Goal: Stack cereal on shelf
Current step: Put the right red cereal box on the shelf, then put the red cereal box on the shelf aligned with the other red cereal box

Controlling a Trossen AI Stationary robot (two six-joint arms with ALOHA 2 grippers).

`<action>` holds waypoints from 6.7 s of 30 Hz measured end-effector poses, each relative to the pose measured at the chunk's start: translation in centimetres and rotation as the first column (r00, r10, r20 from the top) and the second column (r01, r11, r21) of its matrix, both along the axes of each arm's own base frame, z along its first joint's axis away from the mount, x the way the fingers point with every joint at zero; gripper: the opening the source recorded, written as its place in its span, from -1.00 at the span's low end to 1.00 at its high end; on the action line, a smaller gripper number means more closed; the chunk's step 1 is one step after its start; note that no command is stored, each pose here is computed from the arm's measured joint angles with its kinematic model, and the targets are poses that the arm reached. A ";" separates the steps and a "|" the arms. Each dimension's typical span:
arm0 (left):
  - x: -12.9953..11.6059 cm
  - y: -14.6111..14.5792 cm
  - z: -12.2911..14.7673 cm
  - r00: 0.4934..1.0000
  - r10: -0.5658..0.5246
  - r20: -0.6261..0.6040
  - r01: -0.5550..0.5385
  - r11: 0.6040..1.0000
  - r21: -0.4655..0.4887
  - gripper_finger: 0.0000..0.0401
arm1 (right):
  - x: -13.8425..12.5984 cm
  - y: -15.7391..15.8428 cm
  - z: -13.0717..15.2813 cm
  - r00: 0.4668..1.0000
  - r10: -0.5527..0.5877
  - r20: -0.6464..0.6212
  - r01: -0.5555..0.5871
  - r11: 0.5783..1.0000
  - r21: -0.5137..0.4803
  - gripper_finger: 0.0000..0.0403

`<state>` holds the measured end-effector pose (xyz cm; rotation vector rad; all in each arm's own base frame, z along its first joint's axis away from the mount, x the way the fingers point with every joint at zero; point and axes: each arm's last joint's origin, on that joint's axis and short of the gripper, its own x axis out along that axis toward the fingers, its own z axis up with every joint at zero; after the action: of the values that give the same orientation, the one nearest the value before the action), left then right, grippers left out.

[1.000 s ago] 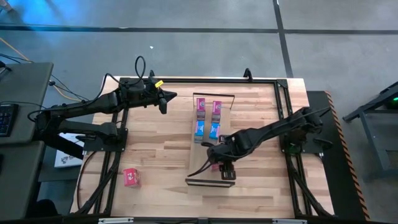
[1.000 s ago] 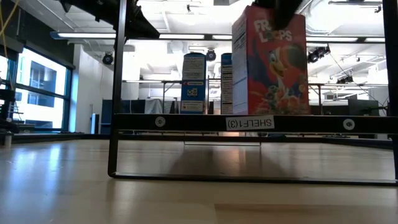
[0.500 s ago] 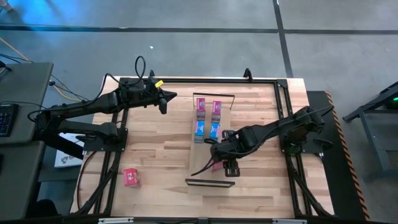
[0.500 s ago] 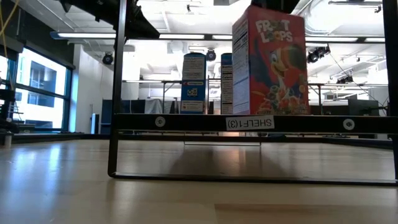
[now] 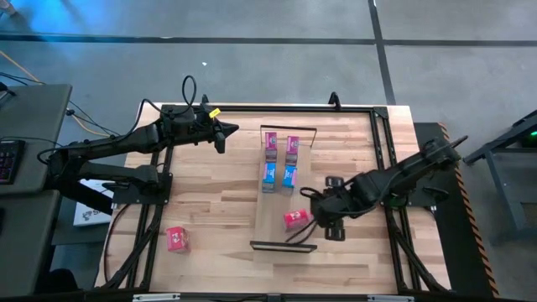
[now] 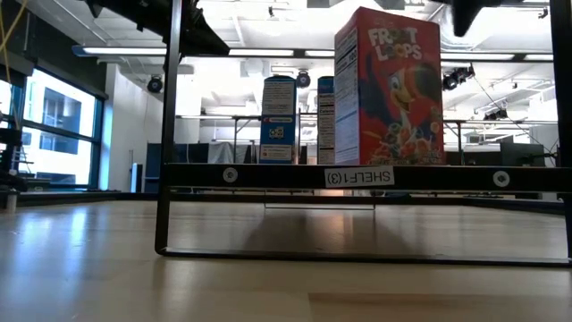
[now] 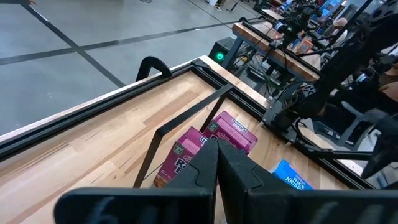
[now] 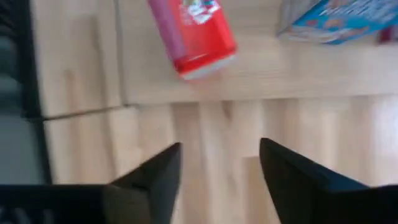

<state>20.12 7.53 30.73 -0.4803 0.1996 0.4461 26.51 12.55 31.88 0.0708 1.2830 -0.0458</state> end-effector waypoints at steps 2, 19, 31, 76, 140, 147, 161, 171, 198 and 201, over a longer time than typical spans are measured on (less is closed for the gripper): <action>0.0 0.0 0.0 1.000 0.001 0.001 -0.001 1.000 -0.001 -1.00 | -0.9 0.0 -0.6 0.996 -0.066 0.059 0.061 0.995 0.085 -0.14; 0.0 0.0 0.0 1.000 0.019 0.019 -0.019 0.999 -0.045 -1.00 | -3.6 1.4 -6.7 0.865 -0.449 0.222 0.269 0.790 0.551 -0.98; 0.0 0.0 0.0 0.999 0.029 0.026 -0.028 0.998 -0.062 -1.00 | -2.7 1.6 -7.7 0.835 -0.474 0.279 0.274 0.798 0.536 -1.00; 0.0 0.0 0.0 0.999 0.040 0.025 -0.039 0.997 -0.064 -1.00 | -0.3 -1.5 -9.6 0.861 -0.431 0.269 0.293 0.854 0.430 -1.00; -4.8 -12.2 -1.4 0.846 -0.519 -0.120 0.208 0.531 -0.821 0.12 | -11.8 -9.7 -2.9 0.545 -0.703 0.458 0.722 0.671 0.171 -1.00; -8.5 -13.8 -1.8 0.842 -0.375 -0.387 -0.172 0.494 -0.852 0.12 | -12.4 -9.9 -3.2 0.575 -0.689 0.441 0.734 0.673 0.096 -1.00; -9.4 -19.5 -0.7 0.639 -0.195 -0.744 -0.553 0.555 -0.621 -0.04 | -13.1 -10.2 -3.5 0.640 -0.639 0.426 0.717 0.696 -0.032 -1.00; -8.7 -23.7 -3.3 0.541 -0.134 -0.831 -0.665 0.536 -0.520 -0.12 | -13.1 -10.2 -3.5 0.656 -0.625 0.424 0.705 0.708 -0.046 -1.00; -8.1 -23.1 -3.5 0.537 -0.112 -0.836 -0.662 0.559 -0.500 0.30 | -13.1 -10.2 -3.5 0.642 -0.637 0.426 0.715 0.698 -0.034 -1.00; -8.0 -23.2 -3.5 0.541 -0.126 -0.832 -0.655 0.558 -0.510 0.38 | -13.1 -10.2 -3.5 0.645 -0.634 0.427 0.713 0.700 -0.038 -1.00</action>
<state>12.10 -15.70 27.28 -1.2164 1.3114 0.9362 13.39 2.33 28.37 0.3734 0.7816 -0.7898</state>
